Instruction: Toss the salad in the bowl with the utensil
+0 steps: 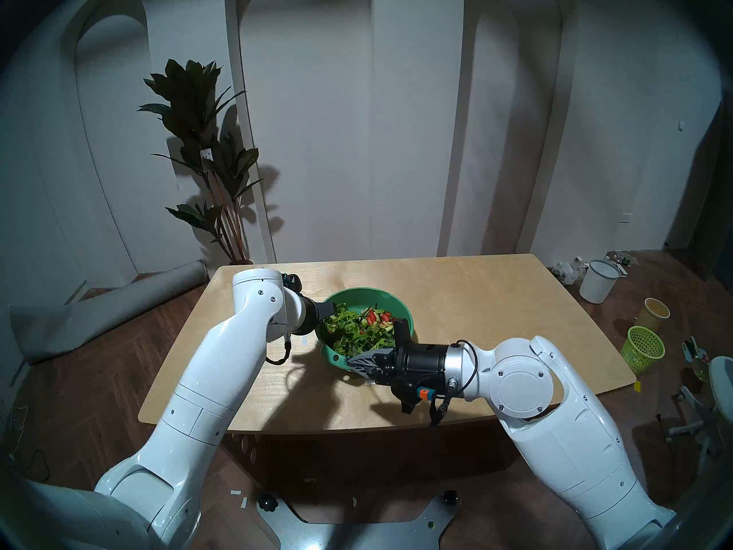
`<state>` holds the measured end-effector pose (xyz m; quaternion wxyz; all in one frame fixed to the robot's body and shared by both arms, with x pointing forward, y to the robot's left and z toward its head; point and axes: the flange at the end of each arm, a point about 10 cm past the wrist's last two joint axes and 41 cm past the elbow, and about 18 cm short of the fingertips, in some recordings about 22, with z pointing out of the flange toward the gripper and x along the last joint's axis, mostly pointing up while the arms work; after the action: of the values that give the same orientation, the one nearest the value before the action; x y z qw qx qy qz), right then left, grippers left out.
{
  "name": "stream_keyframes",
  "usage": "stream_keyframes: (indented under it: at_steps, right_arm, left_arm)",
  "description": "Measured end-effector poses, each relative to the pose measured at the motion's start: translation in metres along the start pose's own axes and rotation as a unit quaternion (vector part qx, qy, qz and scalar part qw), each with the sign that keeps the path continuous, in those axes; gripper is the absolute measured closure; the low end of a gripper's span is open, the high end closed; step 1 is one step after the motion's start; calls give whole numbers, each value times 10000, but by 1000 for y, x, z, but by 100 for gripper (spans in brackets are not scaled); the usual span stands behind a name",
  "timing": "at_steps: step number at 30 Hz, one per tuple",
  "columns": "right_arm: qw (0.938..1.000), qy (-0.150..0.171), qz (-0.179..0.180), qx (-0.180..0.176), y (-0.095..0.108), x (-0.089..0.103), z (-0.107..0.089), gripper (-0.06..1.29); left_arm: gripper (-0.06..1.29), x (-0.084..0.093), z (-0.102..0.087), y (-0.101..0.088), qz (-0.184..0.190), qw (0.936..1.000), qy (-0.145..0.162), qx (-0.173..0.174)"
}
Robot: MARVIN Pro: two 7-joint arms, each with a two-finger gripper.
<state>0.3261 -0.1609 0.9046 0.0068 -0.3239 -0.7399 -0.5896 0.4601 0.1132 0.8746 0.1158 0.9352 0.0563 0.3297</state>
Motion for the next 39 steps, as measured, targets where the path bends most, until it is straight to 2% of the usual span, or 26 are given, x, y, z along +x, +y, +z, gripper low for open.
stream_keyframes:
  at_steps: [9,14,20,23,28,32,39]
  right_arm:
    - [9995,-104,-230,-211,35,8,-18,126]
    - [9997,-147,-62,-196,35,5,-20,126]
    - [9990,-168,354,-196,19,-8,-11,126]
    - [9973,-152,697,-189,2,-13,-1,126]
    - [9942,-135,1054,-170,-18,-17,9,126]
    - [9907,-104,1351,-127,-38,-13,18,126]
    - [9881,-68,1532,-114,-49,0,21,126]
  left_arm:
    - [126,0,0,0,3,10000,0,3]
    - [126,0,0,0,0,10000,-4,-4]
    - [126,0,0,0,-1,10000,-4,-7]
    - [126,0,0,0,-3,10000,-6,-10]
    - [126,0,0,0,-4,10000,-5,-10]
    - [126,0,0,0,-5,10000,-7,-13]
    - [126,0,0,0,-5,10000,-8,-14]
